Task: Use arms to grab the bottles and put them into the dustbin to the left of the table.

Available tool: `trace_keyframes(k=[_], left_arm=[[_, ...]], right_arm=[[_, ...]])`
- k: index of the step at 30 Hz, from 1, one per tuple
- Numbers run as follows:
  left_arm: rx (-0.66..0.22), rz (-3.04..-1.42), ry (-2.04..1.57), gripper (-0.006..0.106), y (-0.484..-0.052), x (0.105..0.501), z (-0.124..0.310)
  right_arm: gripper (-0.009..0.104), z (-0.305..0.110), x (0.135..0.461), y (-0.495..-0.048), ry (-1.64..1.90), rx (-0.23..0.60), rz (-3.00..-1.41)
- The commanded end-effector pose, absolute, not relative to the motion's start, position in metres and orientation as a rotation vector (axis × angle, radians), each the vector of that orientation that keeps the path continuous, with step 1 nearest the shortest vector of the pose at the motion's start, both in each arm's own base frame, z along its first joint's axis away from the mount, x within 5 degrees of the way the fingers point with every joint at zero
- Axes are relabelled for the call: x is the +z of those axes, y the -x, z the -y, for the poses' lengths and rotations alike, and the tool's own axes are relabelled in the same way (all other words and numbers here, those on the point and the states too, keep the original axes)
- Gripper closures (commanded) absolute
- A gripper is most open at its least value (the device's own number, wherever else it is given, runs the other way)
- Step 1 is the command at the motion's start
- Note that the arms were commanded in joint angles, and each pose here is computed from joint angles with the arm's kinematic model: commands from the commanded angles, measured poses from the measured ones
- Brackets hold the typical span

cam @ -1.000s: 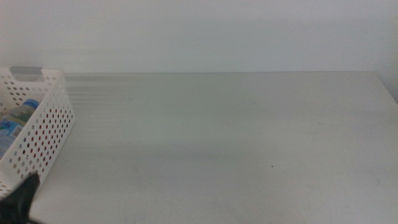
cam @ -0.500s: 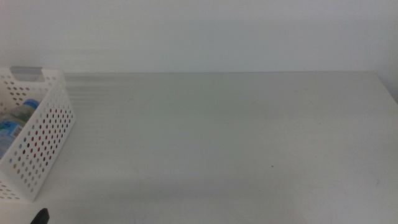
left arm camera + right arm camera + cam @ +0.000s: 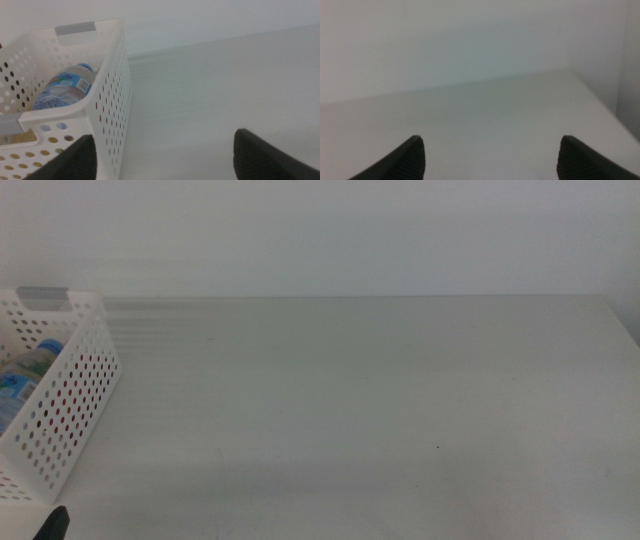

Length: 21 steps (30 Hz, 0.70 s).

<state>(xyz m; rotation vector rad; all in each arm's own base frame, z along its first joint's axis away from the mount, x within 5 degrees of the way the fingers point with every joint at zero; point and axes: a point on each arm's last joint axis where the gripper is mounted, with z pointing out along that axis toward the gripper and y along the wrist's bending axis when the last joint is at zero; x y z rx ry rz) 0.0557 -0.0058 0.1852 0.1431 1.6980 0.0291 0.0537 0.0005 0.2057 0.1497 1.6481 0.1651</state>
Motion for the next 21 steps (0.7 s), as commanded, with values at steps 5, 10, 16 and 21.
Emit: trace_keyframes(k=[5, 10, 16, 21], left_arm=[[0.044, -1.618, -0.088, 0.01, -0.056, 0.191, 0.003], [0.045, -1.618, -0.087, 0.01, -0.056, 0.191, 0.003], [0.045, -1.618, -0.087, 0.01, -0.056, 0.191, 0.003], [0.045, -1.618, -0.087, 0.01, -0.056, 0.191, 0.003]], right_arm=[[0.019, 0.0, 0.213, -0.052, -0.129, 0.146, -1.549], [0.019, 0.0, 0.194, -0.054, -0.122, 0.127, -1.61], [0.019, 0.001, 0.191, -0.054, -0.116, 0.102, -1.654], [0.019, 0.001, 0.191, -0.054, -0.116, 0.102, -1.654]])
